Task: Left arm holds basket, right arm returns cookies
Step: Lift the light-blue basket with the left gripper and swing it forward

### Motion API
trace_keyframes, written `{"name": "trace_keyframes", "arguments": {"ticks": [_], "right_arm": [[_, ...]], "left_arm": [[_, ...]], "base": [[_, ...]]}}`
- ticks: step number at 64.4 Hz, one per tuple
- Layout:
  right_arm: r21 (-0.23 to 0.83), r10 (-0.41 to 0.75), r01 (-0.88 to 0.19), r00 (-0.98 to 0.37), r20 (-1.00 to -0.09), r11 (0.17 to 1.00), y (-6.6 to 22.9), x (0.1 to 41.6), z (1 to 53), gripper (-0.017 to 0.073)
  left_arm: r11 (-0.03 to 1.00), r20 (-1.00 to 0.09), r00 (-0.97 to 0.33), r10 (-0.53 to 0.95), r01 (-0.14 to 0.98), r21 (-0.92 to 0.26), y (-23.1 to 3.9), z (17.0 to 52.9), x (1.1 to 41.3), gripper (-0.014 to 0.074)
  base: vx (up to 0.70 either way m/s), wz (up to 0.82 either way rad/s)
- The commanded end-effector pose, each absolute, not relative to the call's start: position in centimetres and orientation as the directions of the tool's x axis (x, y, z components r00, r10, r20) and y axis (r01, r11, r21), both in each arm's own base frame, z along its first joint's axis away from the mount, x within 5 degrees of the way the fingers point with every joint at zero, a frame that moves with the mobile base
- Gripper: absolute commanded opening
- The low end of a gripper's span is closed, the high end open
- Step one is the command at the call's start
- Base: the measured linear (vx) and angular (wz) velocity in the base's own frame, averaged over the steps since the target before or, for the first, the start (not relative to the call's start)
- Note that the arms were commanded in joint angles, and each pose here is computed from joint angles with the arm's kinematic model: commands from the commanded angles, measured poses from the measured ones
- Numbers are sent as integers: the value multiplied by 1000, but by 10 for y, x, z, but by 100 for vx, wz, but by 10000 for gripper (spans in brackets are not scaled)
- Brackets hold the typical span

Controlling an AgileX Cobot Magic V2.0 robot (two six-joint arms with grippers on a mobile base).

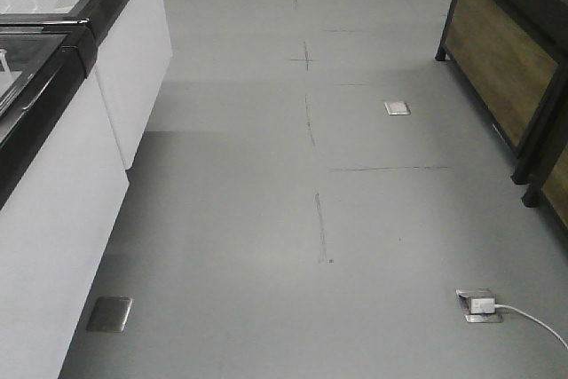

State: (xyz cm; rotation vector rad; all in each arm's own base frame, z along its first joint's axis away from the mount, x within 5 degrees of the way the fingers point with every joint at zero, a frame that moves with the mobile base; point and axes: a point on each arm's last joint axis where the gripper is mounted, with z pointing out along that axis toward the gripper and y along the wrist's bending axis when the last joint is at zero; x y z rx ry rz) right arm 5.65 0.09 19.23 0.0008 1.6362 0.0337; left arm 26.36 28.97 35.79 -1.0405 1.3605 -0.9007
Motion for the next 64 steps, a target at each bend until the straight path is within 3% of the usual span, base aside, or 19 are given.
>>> {"name": "trace_keyframes", "arguments": {"ticks": [1,10,22,41,54,64], "right_arm": [[13,14,-28,17,-1000,1000,1,56,199,-9],[13,14,-28,17,-1000,1000,1,56,199,-9],[13,14,-28,17,-1000,1000,1,56,199,-9],[13,14,-28,17,-1000,1000,1,56,199,-9],[13,14,-28,17,-1000,1000,1,56,199,-9],[13,14,-28,17,-1000,1000,1,56,199,-9]], "left_arm": [[389,-385,51,-921,97,-916,267,418,268,-8],[404,-408,12,-913,178,-897,239,451,292,-8],[419,-472,-110,-875,318,-851,177,483,329,-8],[274,-426,-393,-815,387,-880,71,474,378,-8],[329,-510,-591,-625,393,-859,-13,452,392,-8],[291,-503,-723,-473,411,-864,-84,439,389,-8]], "base": [[0,0],[0,0],[0,0],[0,0],[0,0],[0,0]]}}
